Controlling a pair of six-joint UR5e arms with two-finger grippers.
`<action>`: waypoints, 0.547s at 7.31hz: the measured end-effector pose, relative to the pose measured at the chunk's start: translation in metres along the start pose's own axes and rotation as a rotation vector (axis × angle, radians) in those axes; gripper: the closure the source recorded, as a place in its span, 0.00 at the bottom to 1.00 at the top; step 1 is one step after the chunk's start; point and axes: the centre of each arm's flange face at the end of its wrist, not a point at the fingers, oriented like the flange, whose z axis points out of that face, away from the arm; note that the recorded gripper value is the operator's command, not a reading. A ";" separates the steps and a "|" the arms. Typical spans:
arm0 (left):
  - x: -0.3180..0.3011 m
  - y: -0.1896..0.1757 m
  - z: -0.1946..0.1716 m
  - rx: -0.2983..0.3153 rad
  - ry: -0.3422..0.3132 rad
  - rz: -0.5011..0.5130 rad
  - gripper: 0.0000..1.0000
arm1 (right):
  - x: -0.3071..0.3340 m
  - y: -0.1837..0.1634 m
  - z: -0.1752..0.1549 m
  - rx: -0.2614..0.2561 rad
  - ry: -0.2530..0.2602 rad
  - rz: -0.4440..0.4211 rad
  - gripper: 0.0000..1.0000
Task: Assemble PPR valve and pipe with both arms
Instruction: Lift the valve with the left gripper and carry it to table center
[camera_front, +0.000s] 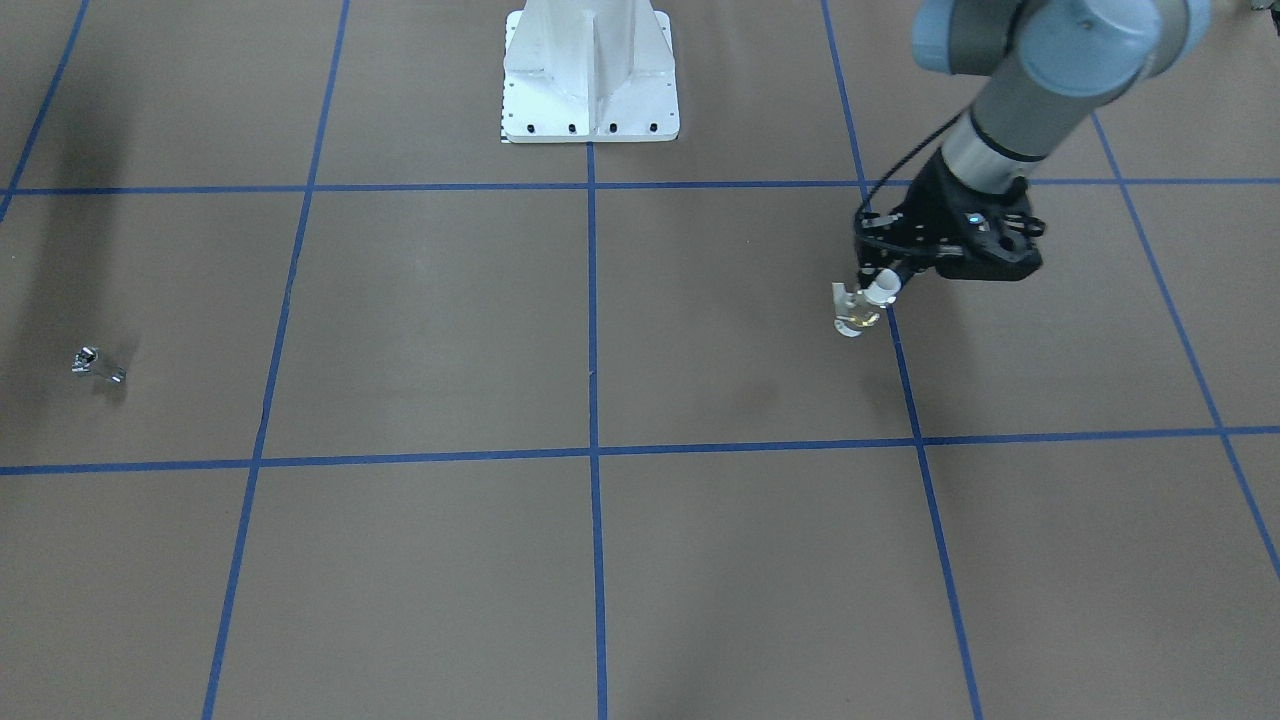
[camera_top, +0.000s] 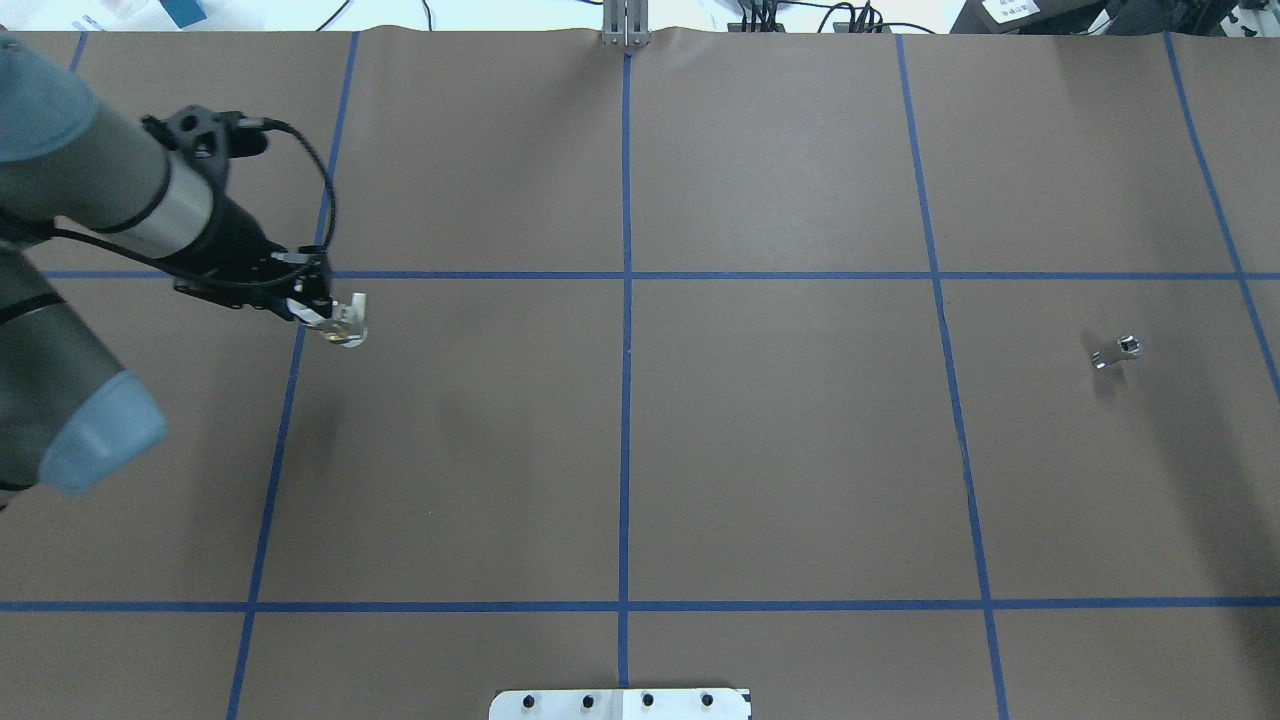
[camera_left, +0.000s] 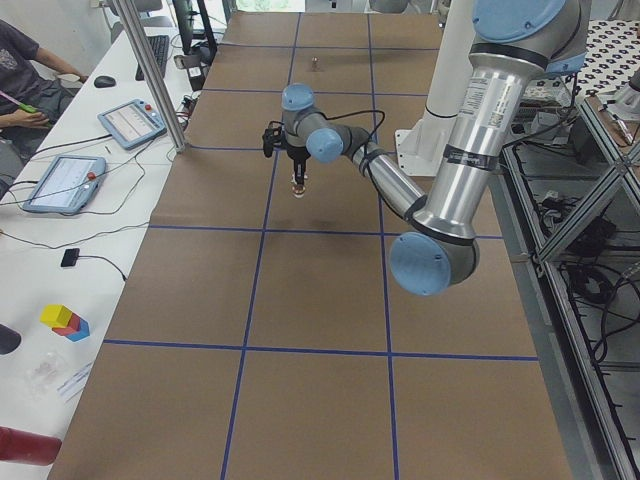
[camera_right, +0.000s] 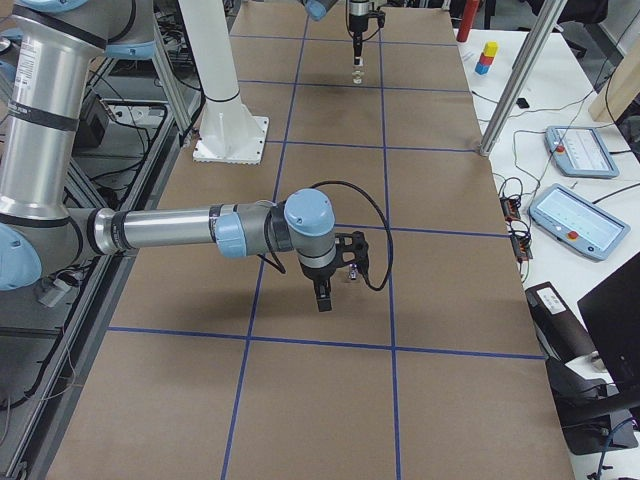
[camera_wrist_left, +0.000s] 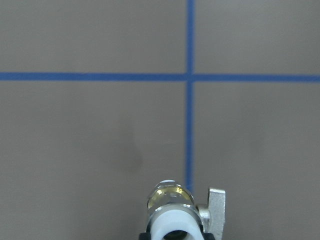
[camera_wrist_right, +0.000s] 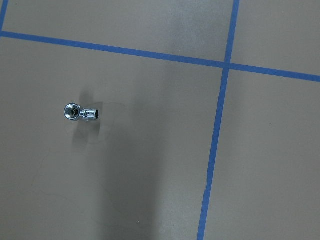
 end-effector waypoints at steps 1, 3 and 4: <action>0.061 -0.002 0.000 0.007 -0.022 -0.002 1.00 | -0.001 -0.001 0.000 0.000 -0.002 0.000 0.00; 0.165 -0.035 0.018 0.002 -0.046 -0.028 1.00 | -0.002 -0.001 0.000 0.000 -0.007 -0.003 0.00; 0.200 -0.055 0.030 0.001 -0.051 -0.034 1.00 | -0.002 -0.001 0.000 0.000 -0.008 -0.003 0.00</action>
